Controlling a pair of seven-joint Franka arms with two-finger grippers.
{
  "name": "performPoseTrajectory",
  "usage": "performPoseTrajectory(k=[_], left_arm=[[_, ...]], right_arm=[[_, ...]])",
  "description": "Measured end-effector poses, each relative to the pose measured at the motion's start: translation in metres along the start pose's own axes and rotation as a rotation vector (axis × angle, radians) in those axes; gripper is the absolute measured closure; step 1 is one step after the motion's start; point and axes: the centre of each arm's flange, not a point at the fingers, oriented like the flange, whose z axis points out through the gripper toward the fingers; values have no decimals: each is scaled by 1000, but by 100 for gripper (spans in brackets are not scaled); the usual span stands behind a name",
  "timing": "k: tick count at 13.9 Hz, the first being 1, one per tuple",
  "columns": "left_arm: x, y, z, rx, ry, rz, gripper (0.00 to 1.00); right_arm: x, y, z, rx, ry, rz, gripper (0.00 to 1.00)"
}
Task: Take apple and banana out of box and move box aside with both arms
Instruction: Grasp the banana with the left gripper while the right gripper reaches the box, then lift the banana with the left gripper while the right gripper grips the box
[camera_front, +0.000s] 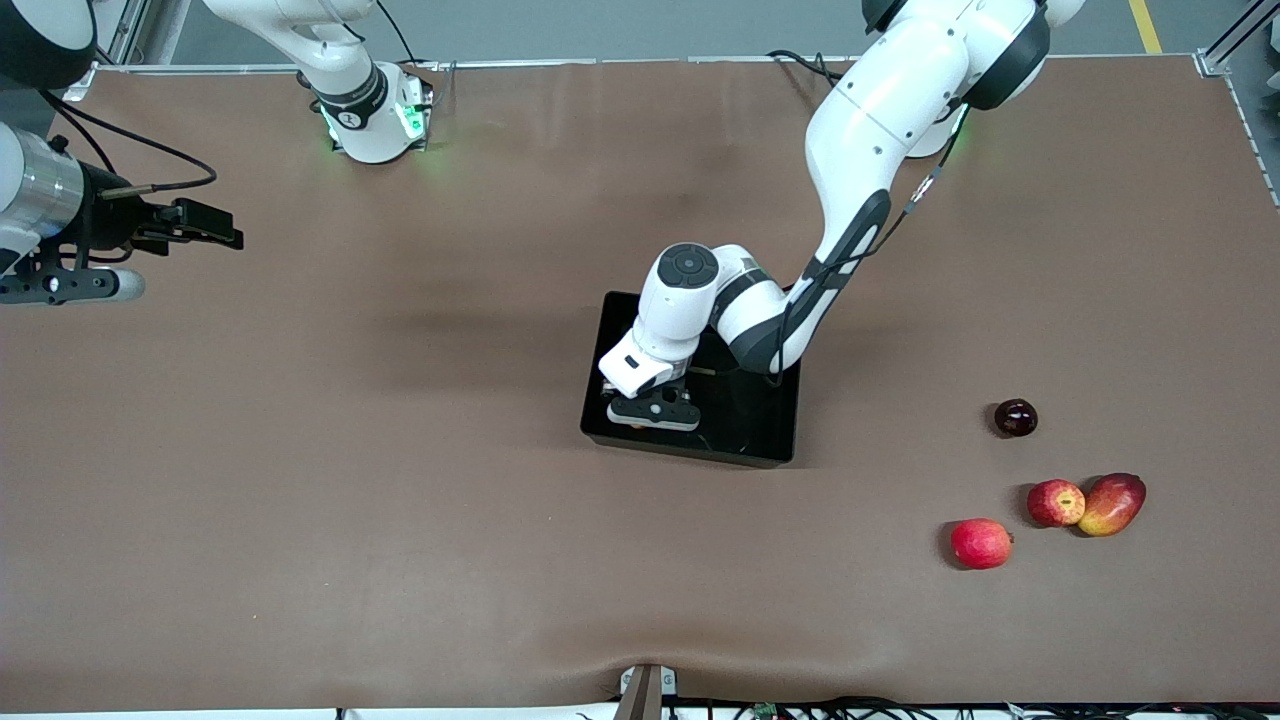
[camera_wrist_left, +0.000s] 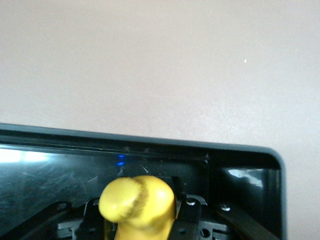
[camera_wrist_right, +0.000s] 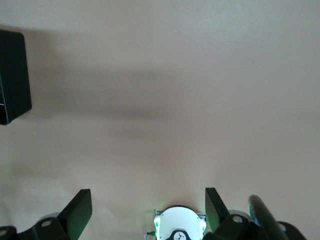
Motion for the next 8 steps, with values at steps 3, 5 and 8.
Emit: performPoseTrajectory(k=[3,5,8], left_arm=[[18,4,-40,40,14,-15,67],[33,0,-72,72,24,-34,89],[69,-31,-113,105,18,-71,100]], right_arm=[[10,-11,-7,95,44,-15,0],[20,-20,0,127,40,-27,0],[49,-61,30,117,43,-50,0]])
